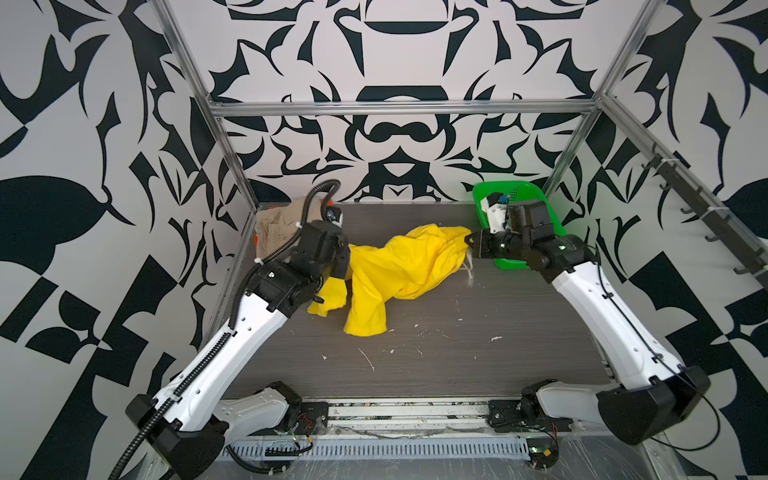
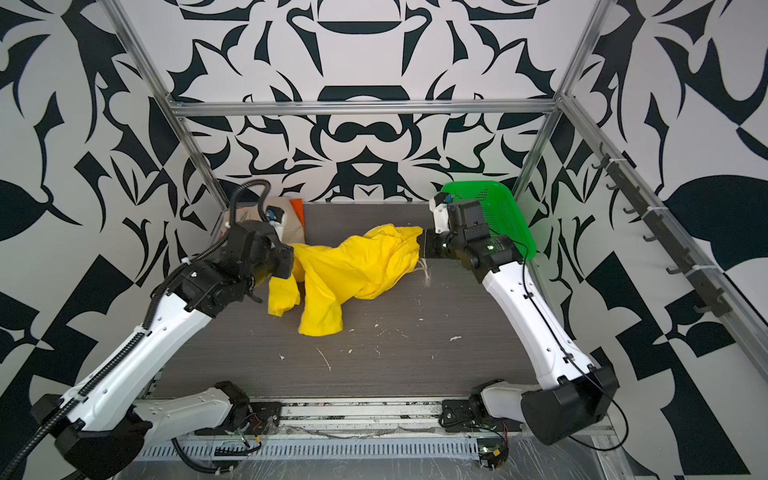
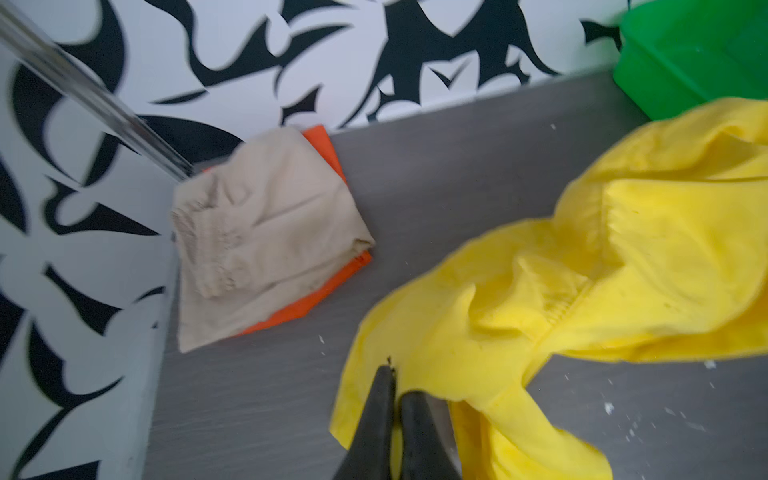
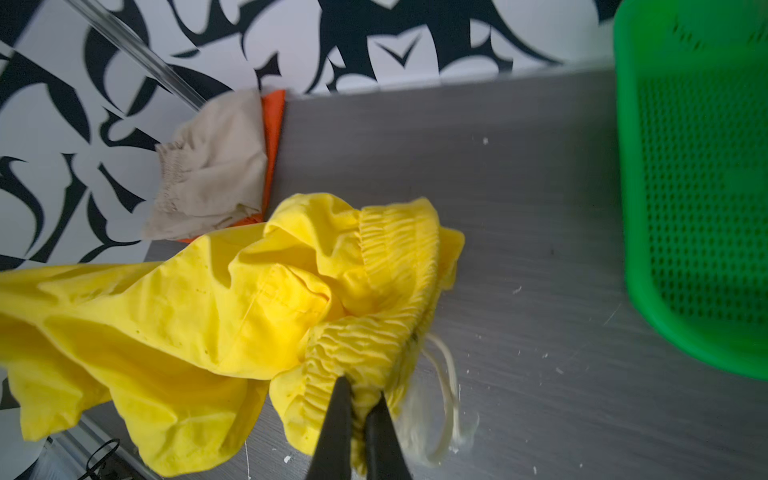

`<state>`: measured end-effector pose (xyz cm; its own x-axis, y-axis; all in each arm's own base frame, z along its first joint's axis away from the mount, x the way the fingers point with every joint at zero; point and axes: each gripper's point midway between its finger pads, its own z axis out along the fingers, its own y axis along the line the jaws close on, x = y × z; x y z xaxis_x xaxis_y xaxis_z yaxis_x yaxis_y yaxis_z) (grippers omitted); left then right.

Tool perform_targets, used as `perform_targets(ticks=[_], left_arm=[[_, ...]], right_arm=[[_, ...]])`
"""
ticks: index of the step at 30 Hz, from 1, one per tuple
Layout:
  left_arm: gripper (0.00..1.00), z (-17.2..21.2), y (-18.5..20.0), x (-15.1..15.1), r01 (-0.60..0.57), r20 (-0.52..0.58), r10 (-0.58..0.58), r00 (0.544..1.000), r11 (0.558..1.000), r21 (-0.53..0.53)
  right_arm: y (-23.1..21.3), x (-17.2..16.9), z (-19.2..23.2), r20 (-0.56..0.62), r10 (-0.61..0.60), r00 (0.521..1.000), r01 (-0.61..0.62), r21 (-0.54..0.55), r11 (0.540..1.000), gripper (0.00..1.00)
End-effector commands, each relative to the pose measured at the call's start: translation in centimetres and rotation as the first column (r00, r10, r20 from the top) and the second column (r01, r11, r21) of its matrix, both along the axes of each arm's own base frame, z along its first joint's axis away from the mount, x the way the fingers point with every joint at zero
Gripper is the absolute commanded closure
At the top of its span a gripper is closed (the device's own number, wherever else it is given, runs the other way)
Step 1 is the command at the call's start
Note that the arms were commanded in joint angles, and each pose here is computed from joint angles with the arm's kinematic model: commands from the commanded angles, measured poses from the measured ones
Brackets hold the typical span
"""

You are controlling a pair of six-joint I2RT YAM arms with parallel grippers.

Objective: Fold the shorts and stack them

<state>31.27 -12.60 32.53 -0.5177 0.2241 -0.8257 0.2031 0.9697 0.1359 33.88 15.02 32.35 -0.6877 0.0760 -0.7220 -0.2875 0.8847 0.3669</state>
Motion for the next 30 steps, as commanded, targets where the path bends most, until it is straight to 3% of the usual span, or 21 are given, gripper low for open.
perform_targets(ticks=[1,4,7,12,16,19,22,24,26,28,30], left_arm=[[0.89,0.7,2.5,1.4,0.005,-0.004,-0.005,1.0,0.989,0.148],[0.88,0.5,2.4,3.3,0.046,-0.025,-0.043,0.999,0.99,0.132],[0.83,-2.3,0.2,5.2,0.128,-0.108,-0.115,0.987,0.984,0.121],[0.35,-6.0,-2.8,6.4,0.182,-0.233,-0.175,0.956,0.983,0.008],[0.28,-4.8,-4.3,5.3,0.212,-0.196,-0.232,0.953,0.97,-0.119],[0.27,-2.7,-6.9,2.9,0.331,-0.116,-0.373,0.921,0.902,-0.277],[0.22,-0.1,-10.6,-0.6,0.487,0.009,-0.527,0.85,0.779,-0.396],[0.2,0.7,-13.8,-3.1,0.59,0.067,-0.619,0.782,0.703,-0.397],[0.17,0.3,-16.5,-5.1,0.671,0.087,-0.688,0.72,0.659,-0.339],[0.16,-0.5,-18.3,-5.9,0.708,0.086,-0.718,0.691,0.647,-0.284],[0.16,-1.9,-19.6,-5.7,0.712,0.054,-0.734,0.677,0.634,-0.3]], right_arm=[[-0.4,-1.6,5.9,0.134,0.063,0.989,-0.06,-0.026,0.998,1.0],[1.0,-3.2,8.7,0.183,0.152,0.971,-0.161,0.031,0.987,1.0],[2.4,-4.5,9.8,0.197,0.221,0.955,-0.244,0.1,0.965,1.0],[2.2,-3.8,7.2,0.114,0.148,0.982,-0.166,0.169,0.972,1.0],[2.8,-3.0,6.6,0.107,0.104,0.989,-0.129,0.26,0.957,1.0],[4.2,-2.8,7.0,0.119,0.113,0.986,-0.144,0.298,0.944,1.0],[6.1,-2.8,7.6,0.139,0.132,0.982,-0.168,0.293,0.941,1.0],[7.3,-2.7,8.0,0.146,0.138,0.98,-0.178,0.312,0.933,1.0],[8.3,-2.6,8.2,0.154,0.139,0.978,-0.183,0.326,0.927,1.0],[9.1,-2.5,8.4,0.165,0.146,0.975,-0.194,0.333,0.923,1.0],[9.8,-2.6,8.7,0.172,0.152,0.973,-0.202,0.332,0.921,1.0]])
